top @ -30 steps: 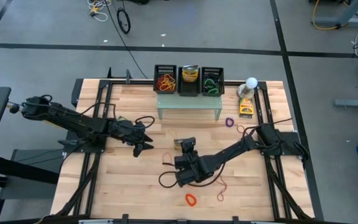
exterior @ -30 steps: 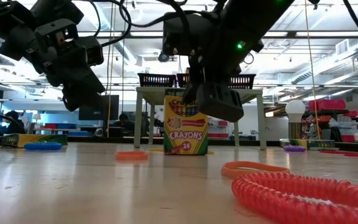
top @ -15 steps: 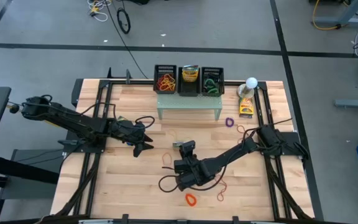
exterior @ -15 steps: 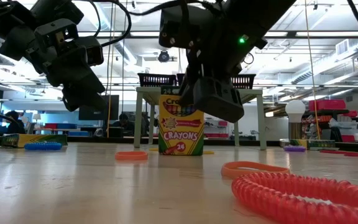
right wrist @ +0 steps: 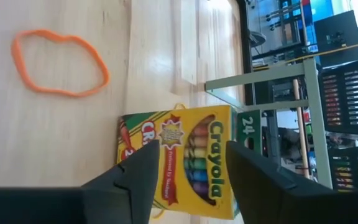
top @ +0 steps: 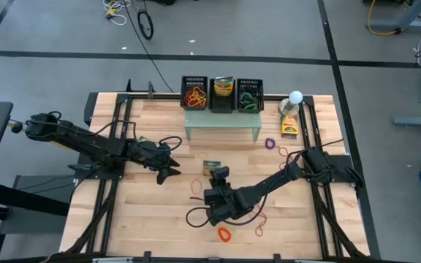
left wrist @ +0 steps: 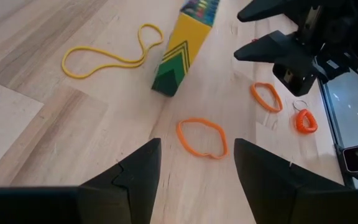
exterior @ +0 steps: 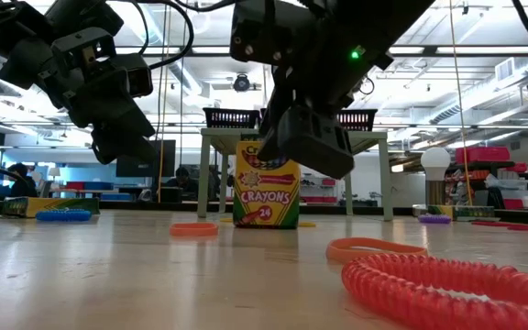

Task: Pick & Place Office Desk Supplies
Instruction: Put the crayon box on the middle black bin on the shelf

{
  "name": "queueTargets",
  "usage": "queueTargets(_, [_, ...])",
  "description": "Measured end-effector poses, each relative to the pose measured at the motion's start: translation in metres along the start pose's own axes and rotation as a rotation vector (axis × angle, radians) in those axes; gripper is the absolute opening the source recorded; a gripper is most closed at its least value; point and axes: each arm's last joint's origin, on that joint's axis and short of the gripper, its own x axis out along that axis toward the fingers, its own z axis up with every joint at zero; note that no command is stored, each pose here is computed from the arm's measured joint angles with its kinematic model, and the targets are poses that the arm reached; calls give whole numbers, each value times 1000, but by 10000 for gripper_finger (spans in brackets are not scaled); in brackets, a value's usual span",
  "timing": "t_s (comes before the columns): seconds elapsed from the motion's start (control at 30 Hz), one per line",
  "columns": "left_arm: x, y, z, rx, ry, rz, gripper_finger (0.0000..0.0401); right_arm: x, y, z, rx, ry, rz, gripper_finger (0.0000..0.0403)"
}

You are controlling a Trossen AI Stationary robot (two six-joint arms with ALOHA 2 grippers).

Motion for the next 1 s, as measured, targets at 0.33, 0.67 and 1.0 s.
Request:
queueTargets(0.33, [0, 0, 0, -1, 0, 0, 209, -11, -16, 4, 119, -29, 17, 204])
queueTargets(0.67, [0, -3, 2, 16, 0, -53, 175, -50, -137, 13, 662, 8, 515, 167])
queueTargets(1.0, [-5, -7, 17, 220, -327, -35, 6, -16, -159, -2, 670, 138, 800, 104])
